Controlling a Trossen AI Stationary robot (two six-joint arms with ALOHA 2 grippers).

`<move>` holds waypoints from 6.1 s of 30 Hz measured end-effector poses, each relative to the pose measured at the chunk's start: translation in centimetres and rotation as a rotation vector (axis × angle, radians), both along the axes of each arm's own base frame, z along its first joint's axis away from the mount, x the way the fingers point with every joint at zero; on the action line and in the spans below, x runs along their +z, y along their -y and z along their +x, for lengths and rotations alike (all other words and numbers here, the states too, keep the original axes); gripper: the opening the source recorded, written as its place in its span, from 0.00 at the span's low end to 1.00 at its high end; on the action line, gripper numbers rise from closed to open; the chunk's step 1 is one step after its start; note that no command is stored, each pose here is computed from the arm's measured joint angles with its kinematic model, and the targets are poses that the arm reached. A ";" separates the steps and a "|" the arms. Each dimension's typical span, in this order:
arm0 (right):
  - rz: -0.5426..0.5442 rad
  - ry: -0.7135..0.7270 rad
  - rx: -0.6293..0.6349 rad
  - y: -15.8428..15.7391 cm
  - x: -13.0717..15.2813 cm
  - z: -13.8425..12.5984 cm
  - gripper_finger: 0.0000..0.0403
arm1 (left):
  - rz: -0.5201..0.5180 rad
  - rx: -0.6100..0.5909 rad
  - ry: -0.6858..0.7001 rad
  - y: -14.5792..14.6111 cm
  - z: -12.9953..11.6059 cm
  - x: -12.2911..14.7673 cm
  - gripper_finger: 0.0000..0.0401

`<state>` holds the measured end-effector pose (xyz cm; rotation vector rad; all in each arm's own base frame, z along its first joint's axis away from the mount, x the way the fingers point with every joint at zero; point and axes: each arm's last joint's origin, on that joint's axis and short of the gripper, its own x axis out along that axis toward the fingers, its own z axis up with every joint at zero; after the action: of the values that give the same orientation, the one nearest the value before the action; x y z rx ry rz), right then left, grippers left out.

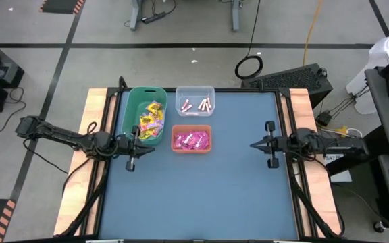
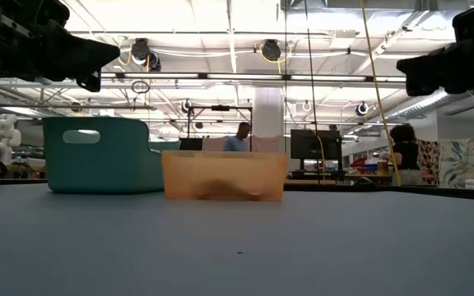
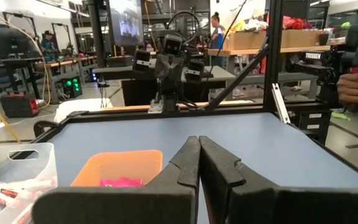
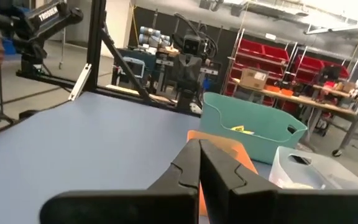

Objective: Sort candy
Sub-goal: Return to Home Position

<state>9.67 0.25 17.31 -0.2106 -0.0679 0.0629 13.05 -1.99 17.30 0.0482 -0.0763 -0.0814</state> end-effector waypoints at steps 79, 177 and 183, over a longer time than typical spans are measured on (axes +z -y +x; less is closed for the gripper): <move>0.041 -0.041 -0.030 0.2 -0.4 0.1 0.00 | -0.011 0.055 -0.049 -1.0 -3.3 -0.6 0.03; 0.041 -0.037 -0.030 0.2 -0.3 0.1 0.00 | -0.045 0.099 -0.047 -1.7 -3.4 -0.2 0.03; 0.041 -0.037 -0.030 0.2 -0.3 0.1 0.00 | -0.045 0.099 -0.047 -1.7 -3.4 -0.2 0.03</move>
<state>9.76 0.03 16.99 -0.1693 -0.0294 0.0357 9.66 -0.26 17.05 0.0055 -0.0291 0.0180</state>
